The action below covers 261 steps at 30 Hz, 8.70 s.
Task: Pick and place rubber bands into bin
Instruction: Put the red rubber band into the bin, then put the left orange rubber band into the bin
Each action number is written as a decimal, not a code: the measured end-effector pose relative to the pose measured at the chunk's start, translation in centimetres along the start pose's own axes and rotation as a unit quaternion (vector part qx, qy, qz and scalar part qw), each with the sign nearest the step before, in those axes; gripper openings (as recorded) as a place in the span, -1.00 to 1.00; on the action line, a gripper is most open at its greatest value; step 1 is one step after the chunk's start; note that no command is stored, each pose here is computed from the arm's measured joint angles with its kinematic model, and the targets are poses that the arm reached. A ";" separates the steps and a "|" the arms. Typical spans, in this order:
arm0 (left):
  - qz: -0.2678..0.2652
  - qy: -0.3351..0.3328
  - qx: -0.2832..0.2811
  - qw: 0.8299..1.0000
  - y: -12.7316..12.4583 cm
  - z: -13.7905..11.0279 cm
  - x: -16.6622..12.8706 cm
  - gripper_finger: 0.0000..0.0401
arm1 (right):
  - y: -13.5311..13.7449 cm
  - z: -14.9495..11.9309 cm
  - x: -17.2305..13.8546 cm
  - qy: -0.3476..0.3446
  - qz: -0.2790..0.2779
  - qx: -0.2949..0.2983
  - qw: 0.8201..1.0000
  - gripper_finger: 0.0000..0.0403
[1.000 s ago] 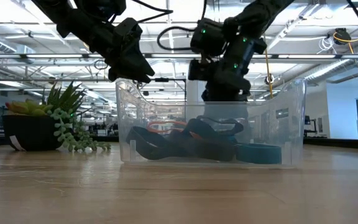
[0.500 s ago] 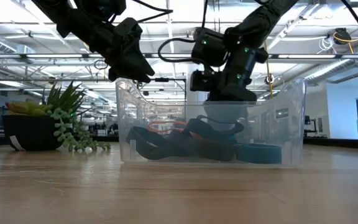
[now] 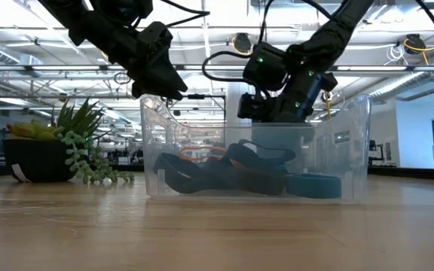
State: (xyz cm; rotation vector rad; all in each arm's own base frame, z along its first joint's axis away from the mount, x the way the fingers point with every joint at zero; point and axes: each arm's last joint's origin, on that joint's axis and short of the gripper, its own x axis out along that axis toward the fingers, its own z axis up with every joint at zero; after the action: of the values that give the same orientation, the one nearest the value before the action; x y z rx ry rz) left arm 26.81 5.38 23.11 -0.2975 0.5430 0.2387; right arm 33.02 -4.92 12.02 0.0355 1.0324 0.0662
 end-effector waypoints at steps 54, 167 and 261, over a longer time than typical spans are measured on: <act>0.000 0.000 0.000 1.000 0.0 0.0 0.0 -0.16 | 5.0 3.8 -25.8 -0.520 -0.088 -0.019 0.849 -1.00; -0.004 -0.014 -0.016 1.000 -0.1 0.3 0.0 -0.16 | 11.3 6.4 -22.4 -0.188 -0.039 -0.073 0.979 -0.28; -0.002 -0.011 0.001 1.000 -0.1 0.2 0.0 -0.16 | 2.5 -9.5 -4.7 -0.013 -0.064 0.104 0.992 -0.99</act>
State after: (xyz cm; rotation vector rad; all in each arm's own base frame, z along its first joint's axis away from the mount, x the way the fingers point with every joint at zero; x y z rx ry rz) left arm 26.91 5.40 23.29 -0.2935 0.5217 0.2362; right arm 22.36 -2.80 11.30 0.1598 1.0092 -0.1594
